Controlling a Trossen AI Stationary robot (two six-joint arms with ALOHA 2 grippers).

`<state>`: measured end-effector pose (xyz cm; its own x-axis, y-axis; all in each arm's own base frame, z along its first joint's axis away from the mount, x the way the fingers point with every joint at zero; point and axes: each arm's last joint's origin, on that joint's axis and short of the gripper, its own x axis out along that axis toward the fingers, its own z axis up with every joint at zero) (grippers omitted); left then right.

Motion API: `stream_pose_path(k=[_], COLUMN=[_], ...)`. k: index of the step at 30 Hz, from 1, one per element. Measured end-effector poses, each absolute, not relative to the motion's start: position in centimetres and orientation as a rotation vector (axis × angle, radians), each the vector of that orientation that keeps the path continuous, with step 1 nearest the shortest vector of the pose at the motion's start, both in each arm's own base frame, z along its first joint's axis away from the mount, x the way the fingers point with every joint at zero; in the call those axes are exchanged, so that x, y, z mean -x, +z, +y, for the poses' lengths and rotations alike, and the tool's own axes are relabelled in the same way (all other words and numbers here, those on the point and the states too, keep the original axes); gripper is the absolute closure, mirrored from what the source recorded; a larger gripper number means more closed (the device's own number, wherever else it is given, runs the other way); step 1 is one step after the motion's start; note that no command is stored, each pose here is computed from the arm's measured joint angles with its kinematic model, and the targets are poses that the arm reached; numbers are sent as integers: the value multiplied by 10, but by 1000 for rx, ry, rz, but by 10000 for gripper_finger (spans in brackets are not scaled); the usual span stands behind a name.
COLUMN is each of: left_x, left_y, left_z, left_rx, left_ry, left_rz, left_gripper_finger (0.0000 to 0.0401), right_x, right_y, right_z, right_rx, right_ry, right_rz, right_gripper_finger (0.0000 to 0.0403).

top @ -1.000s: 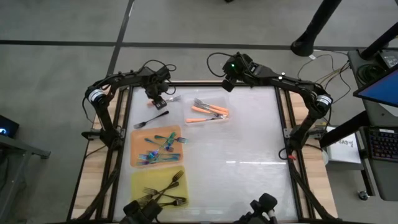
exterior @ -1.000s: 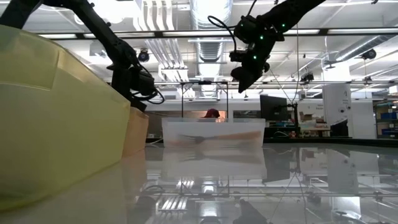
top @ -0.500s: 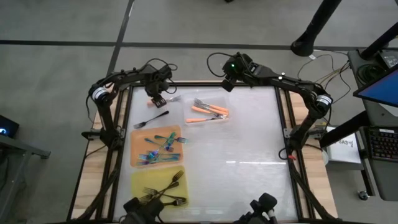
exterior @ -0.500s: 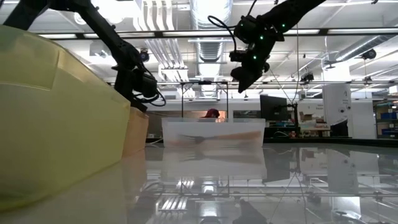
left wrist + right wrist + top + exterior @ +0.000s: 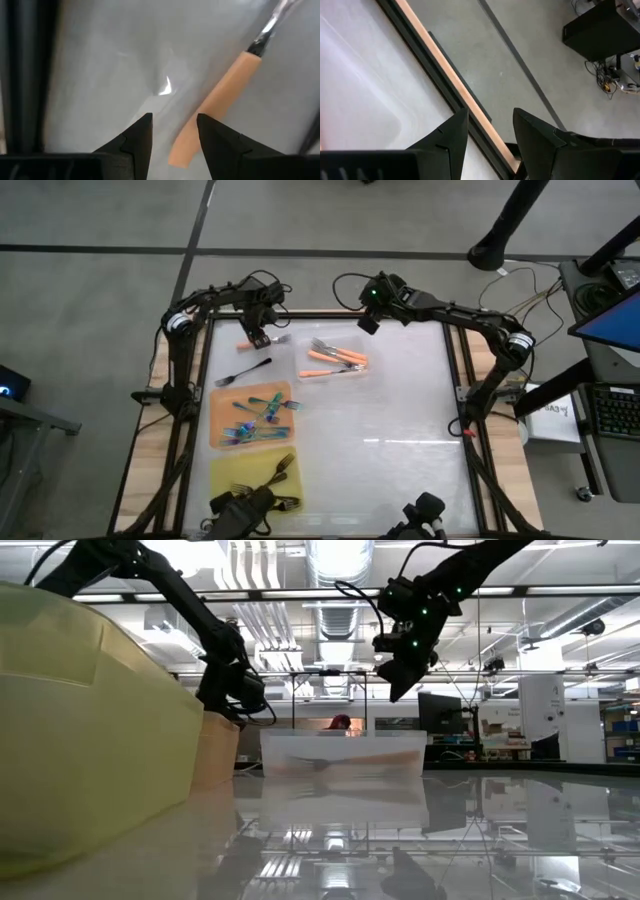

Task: Sort silverware by color (type)
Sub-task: Put the orange fork into the transparent bin

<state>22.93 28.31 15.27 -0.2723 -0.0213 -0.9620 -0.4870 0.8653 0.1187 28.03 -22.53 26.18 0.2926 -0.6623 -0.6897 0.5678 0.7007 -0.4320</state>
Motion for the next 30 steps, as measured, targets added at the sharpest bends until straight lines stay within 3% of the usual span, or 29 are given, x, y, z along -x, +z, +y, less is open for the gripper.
stream_pose_path(k=[4,13,21,30], left_x=[-225,-227,-228,-237], left_y=[152,165,169,169], left_z=[276,277,262,254], left_rx=[423,407,491,335], left_ry=[418,462,354,335], left_rz=[1870,1808,1816,1854], left_gripper_finger=[262,262,262,262], right_x=[-281,-282,-282,-282], right_y=[262,263,263,263], right_z=[-226,-227,-227,-227], right_rx=[127,131,124,124], right_ry=[-820,-826,-829,-830], right_rz=[965,941,940,938], right_gripper_finger=[255,255,255,255])
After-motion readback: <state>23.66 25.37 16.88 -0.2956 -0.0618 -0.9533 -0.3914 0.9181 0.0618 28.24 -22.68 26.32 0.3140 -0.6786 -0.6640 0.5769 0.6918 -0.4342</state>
